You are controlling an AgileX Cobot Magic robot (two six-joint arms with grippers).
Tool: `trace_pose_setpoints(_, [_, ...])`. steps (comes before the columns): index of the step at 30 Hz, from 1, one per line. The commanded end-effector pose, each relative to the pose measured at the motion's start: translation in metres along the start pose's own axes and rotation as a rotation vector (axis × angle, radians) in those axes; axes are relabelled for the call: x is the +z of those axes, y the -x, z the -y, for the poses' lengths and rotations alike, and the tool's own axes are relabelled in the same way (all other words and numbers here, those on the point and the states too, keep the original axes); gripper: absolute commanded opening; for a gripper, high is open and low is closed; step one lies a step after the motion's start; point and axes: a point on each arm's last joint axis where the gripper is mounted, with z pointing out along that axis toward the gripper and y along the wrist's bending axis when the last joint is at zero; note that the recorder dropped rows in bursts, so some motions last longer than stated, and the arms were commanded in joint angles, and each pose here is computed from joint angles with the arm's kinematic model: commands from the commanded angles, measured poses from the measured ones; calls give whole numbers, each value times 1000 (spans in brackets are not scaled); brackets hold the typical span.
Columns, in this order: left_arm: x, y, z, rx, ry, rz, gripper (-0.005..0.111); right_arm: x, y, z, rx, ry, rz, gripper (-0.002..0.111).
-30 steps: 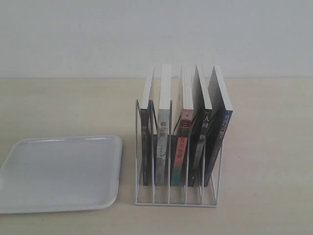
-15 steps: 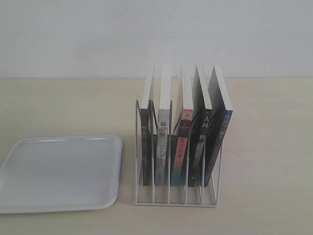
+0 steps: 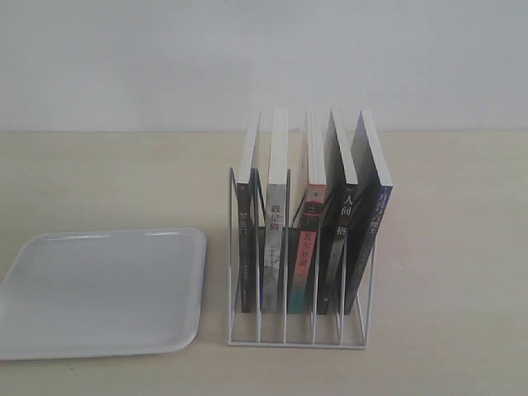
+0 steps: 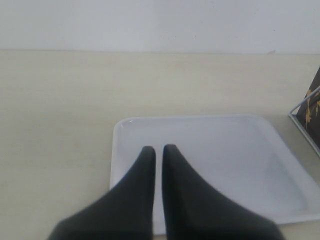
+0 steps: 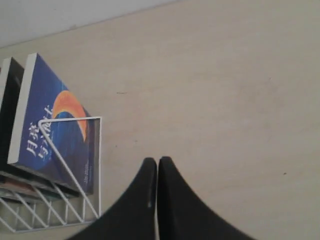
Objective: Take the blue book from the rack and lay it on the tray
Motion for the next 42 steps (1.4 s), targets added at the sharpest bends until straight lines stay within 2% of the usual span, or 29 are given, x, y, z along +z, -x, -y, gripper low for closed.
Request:
trace_pose_setpoints(1, [0, -1, 0, 1, 1, 4, 5, 8, 4, -5, -40, 40, -36, 0])
trace_pose_setpoints(3, [0, -1, 0, 1, 1, 4, 5, 11, 4, -9, -114, 87, -52, 0])
trace_pose_setpoints(7, [0, -1, 0, 1, 1, 4, 5, 19, 5, -20, -152, 205, -87, 0])
trace_pose_setpoints(12, [0, -1, 0, 1, 1, 4, 5, 13, 8, -28, -177, 257, -79, 17])
trace_pose_setpoints(20, [0, -1, 0, 1, 1, 4, 5, -31, 23, -76, -267, 493, -54, 19])
trace_pose_setpoints(23, [0, -1, 0, 1, 1, 4, 5, -35, 31, -95, -296, 547, -76, 19])
trace_pose_setpoints(28, [0, -1, 0, 1, 1, 4, 5, -34, 44, -123, -342, 514, -97, 19])
trace_pose_setpoints(32, [0, -1, 0, 1, 1, 4, 5, -20, 46, -150, -376, 399, -100, 19])
trace_pose_setpoints(37, [0, -1, 0, 1, 1, 4, 5, 11, 35, -195, -470, 323, -116, 19])
trace_pose_setpoints(42, [0, -1, 0, 1, 1, 4, 5, 53, 34, -232, -435, 257, -193, 19])
